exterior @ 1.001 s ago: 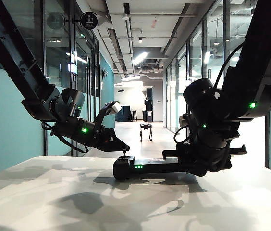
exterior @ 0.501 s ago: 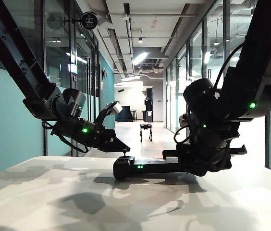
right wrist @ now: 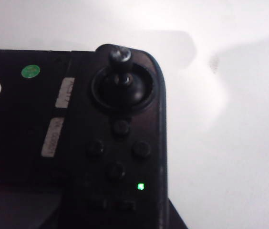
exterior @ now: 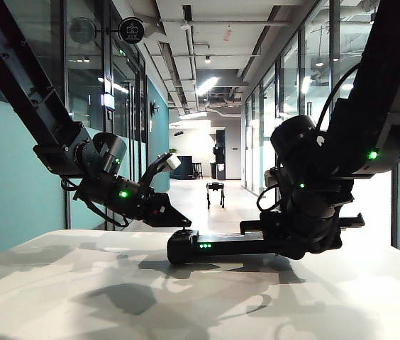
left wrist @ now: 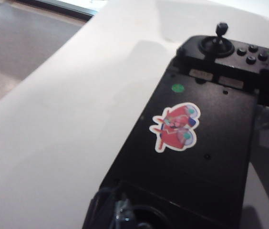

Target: Push the left joystick on the remote control sitting on the white table backward to make the robot dog back up in a straight line until it returns close to you.

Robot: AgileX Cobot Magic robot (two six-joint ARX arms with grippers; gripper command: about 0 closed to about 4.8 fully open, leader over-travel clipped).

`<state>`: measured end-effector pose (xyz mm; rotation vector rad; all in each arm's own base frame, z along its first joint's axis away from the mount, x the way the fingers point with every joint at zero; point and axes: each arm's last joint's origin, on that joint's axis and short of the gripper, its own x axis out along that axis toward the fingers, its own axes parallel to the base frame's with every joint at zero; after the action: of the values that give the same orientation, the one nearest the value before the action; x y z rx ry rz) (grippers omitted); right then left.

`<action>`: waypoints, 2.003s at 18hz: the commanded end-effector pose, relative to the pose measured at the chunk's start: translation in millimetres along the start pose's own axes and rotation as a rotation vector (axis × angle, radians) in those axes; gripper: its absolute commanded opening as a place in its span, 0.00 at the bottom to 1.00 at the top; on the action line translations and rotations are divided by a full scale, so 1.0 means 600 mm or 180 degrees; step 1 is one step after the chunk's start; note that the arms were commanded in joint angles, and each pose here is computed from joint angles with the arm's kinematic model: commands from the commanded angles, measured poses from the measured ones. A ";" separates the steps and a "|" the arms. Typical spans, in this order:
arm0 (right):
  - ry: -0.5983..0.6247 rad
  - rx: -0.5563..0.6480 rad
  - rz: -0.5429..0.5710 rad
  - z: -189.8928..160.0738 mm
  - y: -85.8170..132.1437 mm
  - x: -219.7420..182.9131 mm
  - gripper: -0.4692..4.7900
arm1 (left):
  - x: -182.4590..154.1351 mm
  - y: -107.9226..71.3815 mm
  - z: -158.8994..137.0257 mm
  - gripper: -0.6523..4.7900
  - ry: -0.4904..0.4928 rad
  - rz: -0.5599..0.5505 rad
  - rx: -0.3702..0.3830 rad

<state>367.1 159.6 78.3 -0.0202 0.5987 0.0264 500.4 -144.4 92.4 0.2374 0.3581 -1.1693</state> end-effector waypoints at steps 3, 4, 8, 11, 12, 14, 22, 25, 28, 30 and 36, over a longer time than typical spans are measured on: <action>-0.0142 0.0046 0.0037 0.013 0.004 -0.004 0.39 | -0.001 -0.003 0.002 0.11 -0.0023 -0.0124 0.0108; -0.0142 0.0046 0.0037 0.013 0.004 -0.004 0.39 | -0.001 -0.003 0.002 0.11 -0.0022 -0.0125 0.0106; -0.0142 0.0047 0.0036 0.013 0.004 -0.004 0.39 | -0.002 -0.006 -0.002 0.11 0.0048 -0.0164 0.0135; -0.0142 0.0047 0.0036 0.013 0.004 -0.004 0.39 | -0.003 -0.007 -0.004 0.11 0.0094 -0.0183 0.0116; -0.0142 0.0046 0.0037 0.013 0.004 -0.004 0.39 | -0.004 -0.008 -0.002 0.11 0.0092 -0.0183 0.0125; -0.0142 0.0046 0.0037 0.013 0.004 -0.004 0.39 | -0.005 -0.008 0.001 0.11 0.0088 -0.0181 0.0170; -0.0142 0.0048 0.0036 0.013 0.004 -0.004 0.39 | -0.007 -0.009 0.002 0.11 0.0121 -0.0201 0.0149; -0.0142 0.0047 0.0036 0.013 0.004 -0.004 0.39 | -0.007 -0.009 0.002 0.11 0.0121 -0.0201 0.0148; -0.0142 0.0047 0.0036 0.013 0.004 -0.004 0.39 | -0.007 -0.010 0.002 0.11 0.0126 -0.0204 0.0141; -0.0142 0.0047 0.0036 0.013 0.004 -0.004 0.39 | -0.007 -0.010 0.001 0.11 0.0129 -0.0206 0.0137; -0.0142 0.0047 0.0036 0.013 0.004 -0.004 0.39 | -0.007 -0.010 0.001 0.11 0.0129 -0.0207 0.0136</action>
<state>366.8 160.0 78.2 -0.0219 0.6015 0.0356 495.1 -142.4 93.5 0.2913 0.3710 -1.2264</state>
